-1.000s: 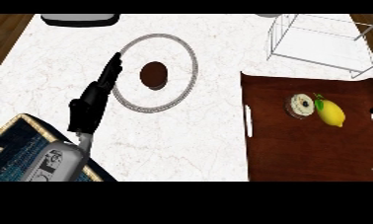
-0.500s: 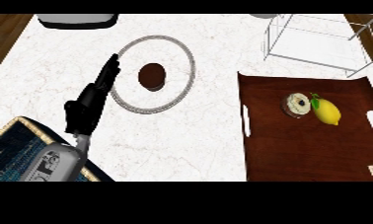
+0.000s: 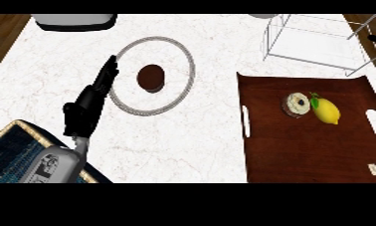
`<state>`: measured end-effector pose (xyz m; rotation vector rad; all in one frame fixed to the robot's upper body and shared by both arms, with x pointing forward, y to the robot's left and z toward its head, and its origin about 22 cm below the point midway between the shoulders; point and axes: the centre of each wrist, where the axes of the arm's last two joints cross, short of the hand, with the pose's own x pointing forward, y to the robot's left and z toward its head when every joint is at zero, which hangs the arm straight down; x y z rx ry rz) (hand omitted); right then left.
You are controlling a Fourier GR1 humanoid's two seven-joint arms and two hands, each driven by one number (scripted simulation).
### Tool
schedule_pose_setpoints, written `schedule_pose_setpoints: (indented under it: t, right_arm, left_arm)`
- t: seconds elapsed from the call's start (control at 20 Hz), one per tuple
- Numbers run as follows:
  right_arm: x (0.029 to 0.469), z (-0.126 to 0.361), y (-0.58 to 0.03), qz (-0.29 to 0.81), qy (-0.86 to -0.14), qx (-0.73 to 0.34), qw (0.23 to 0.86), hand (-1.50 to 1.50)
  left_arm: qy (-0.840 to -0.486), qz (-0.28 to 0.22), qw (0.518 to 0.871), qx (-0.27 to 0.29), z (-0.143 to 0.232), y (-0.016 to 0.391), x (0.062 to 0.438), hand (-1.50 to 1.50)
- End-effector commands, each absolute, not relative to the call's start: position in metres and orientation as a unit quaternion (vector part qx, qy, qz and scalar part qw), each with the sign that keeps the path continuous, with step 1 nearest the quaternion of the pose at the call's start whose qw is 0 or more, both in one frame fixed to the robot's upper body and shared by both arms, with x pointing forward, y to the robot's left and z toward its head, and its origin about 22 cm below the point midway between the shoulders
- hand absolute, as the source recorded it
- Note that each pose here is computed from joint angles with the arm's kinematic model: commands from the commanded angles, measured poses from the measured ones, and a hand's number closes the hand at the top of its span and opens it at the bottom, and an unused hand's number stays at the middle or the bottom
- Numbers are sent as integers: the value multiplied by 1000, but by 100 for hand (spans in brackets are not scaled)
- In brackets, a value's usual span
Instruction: Pick the lemon from the tray and place it in the tiered shelf
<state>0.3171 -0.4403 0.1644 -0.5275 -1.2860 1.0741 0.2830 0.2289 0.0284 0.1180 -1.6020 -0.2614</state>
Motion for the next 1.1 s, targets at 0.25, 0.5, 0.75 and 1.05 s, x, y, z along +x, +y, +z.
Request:
schedule_pose_setpoints:
  t: [0.25, 0.5, 0.75, 1.05]
  right_arm:
    - [291, 167, -406, 488, -536, -259, 639, -150]
    - [294, 151, -391, 488, -539, -271, 631, -150]
    - [259, 155, -374, 472, -547, -278, 633, -150]
    - [273, 147, -369, 478, -531, -285, 638, -150]
  left_arm:
    - [-703, -114, 700, 51, 11, 238, 289, 0]
    - [-705, -118, 698, 46, 22, 216, 294, 0]
    - [-702, -117, 699, 65, 11, 226, 284, 0]
    - [-710, -112, 693, 54, 13, 239, 281, 0]
